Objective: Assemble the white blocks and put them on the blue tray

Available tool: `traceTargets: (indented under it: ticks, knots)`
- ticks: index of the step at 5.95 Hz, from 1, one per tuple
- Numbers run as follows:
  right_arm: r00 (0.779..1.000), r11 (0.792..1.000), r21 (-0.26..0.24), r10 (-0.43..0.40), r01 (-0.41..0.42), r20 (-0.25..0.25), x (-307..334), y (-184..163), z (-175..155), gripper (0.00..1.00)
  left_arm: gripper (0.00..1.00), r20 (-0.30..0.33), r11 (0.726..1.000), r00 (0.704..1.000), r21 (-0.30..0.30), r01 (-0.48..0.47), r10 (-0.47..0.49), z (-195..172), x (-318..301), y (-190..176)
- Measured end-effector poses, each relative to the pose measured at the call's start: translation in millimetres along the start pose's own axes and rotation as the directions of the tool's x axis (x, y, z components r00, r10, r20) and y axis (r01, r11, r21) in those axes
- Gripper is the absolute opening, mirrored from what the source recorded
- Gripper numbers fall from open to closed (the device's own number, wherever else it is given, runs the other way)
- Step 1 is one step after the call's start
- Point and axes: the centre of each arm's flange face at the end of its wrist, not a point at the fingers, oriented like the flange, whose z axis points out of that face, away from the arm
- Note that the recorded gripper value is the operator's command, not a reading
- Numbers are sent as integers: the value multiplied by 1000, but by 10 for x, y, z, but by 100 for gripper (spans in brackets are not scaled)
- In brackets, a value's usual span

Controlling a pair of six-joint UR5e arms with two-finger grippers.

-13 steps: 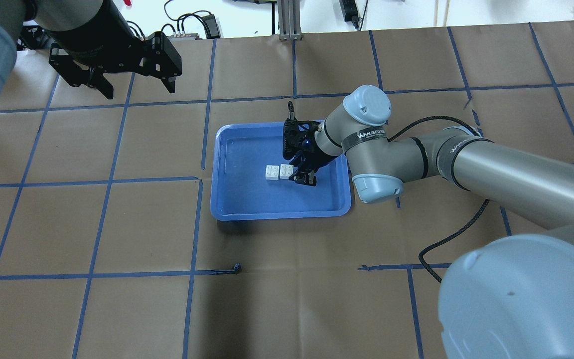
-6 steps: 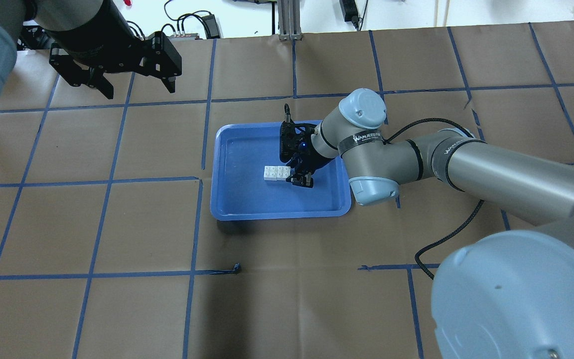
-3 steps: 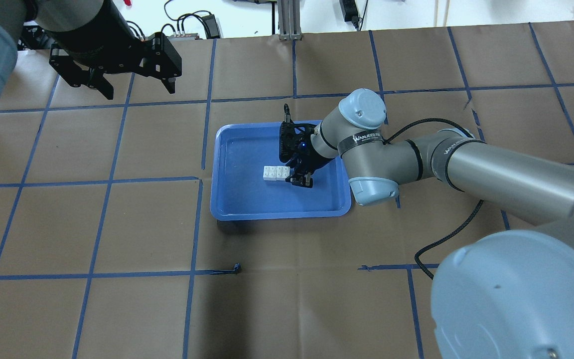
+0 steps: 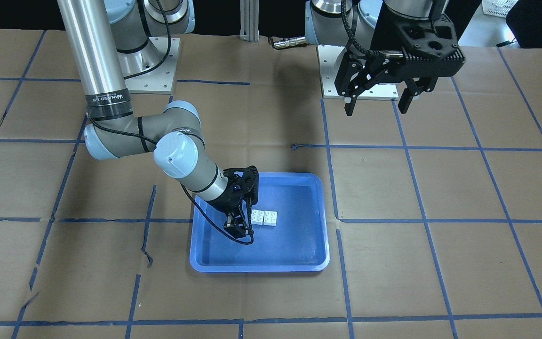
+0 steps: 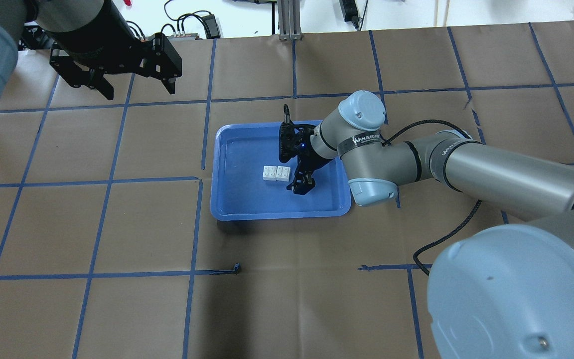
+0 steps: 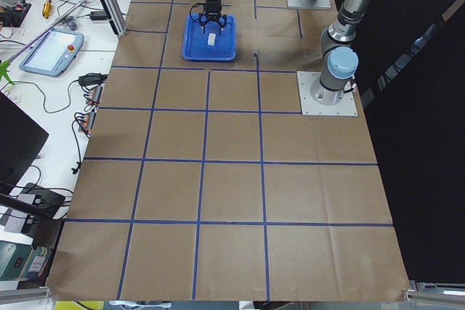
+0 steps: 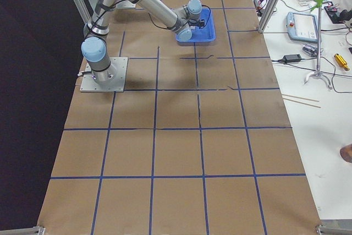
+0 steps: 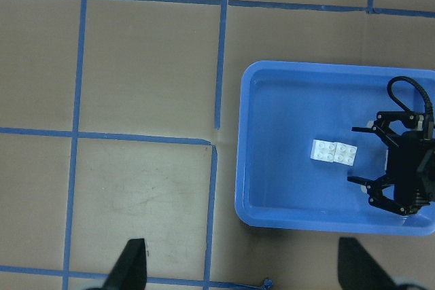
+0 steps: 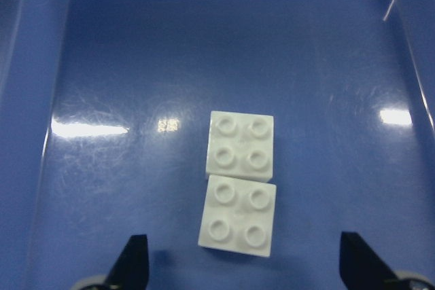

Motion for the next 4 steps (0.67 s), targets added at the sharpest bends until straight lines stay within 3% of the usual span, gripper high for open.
traceTargets:
  ticks: [4]
  knots:
    - [1000, 1000, -6, 5, -5, -12, 26, -11, -47, 100, 99, 0, 1000, 1000, 0, 0, 0, 1, 0, 0]
